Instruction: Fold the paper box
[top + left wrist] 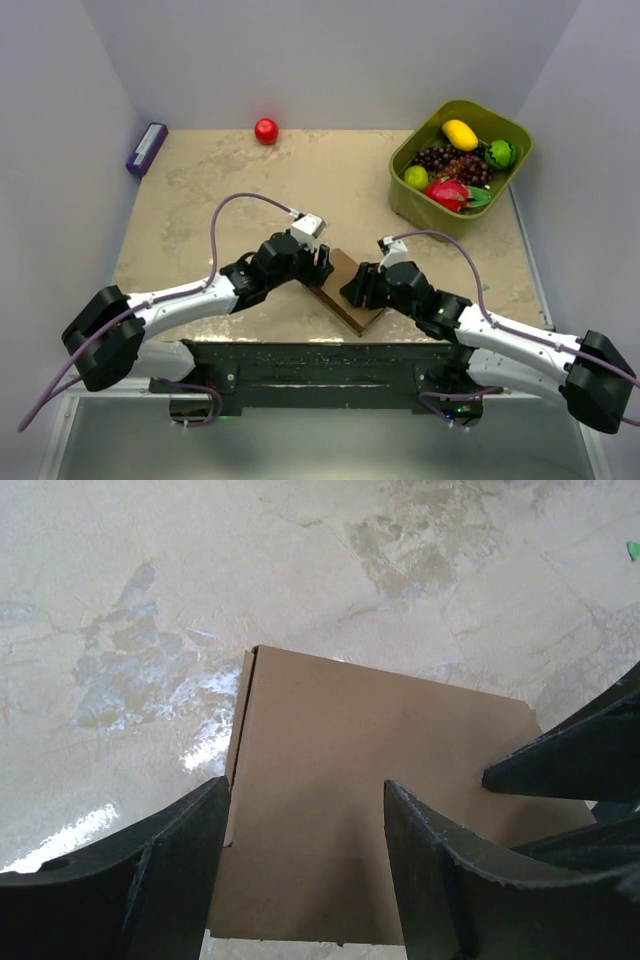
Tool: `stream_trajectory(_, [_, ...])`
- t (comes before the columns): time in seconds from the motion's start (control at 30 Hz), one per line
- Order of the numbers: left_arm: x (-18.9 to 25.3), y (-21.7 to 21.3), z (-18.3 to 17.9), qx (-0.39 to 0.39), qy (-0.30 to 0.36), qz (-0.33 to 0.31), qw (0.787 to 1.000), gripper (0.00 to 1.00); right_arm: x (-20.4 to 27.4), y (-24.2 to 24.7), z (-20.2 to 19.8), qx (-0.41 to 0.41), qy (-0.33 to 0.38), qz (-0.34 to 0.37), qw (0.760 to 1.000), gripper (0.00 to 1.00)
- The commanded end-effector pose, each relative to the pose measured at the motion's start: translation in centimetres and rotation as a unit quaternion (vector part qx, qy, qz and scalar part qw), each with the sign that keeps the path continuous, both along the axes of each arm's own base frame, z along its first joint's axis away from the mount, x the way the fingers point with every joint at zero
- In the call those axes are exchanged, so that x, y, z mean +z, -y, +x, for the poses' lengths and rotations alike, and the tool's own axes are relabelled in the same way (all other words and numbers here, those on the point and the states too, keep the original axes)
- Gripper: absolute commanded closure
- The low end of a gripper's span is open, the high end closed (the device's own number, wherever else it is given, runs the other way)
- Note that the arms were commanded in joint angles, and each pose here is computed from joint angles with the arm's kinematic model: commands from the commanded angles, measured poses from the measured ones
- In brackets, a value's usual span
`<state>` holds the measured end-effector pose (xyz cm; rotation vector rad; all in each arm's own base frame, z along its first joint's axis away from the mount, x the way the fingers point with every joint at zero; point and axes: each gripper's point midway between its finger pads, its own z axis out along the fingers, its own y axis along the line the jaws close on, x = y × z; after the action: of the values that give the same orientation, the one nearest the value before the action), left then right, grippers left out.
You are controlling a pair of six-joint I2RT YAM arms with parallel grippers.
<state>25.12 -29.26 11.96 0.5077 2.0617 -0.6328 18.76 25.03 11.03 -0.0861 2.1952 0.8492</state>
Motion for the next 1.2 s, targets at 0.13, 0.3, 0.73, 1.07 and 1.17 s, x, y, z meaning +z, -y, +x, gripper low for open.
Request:
stream_trajectory(0.13, [-1.7,0.0,-0.8,-0.012,-0.018,-0.024,0.999,0.34,-1.5,0.1,0.0,-0.017,-0.020,-0.001,1.000,0.42])
stream_trajectory(0.3, [-3.5,-0.4,-1.2,-0.009,-0.036,-0.016,0.999,0.34,-2.3,0.3,-0.1,-0.019,-0.027,-0.010,0.999,0.42])
stream_trajectory(0.73, [-2.7,-1.3,0.4,0.017,-0.013,-0.005,1.000,0.32,-4.4,0.7,-0.4,-0.025,-0.048,-0.030,0.998,0.41])
stream_trajectory(1.07, [-4.9,-2.7,2.2,0.043,-0.033,0.016,0.998,0.34,-4.8,0.7,-0.4,-0.027,-0.053,-0.037,0.998,0.41])
stream_trajectory(1.17, [-6.1,-2.9,2.2,0.046,-0.046,0.033,0.997,0.35,-4.8,0.7,-0.3,-0.028,-0.053,-0.039,0.997,0.40])
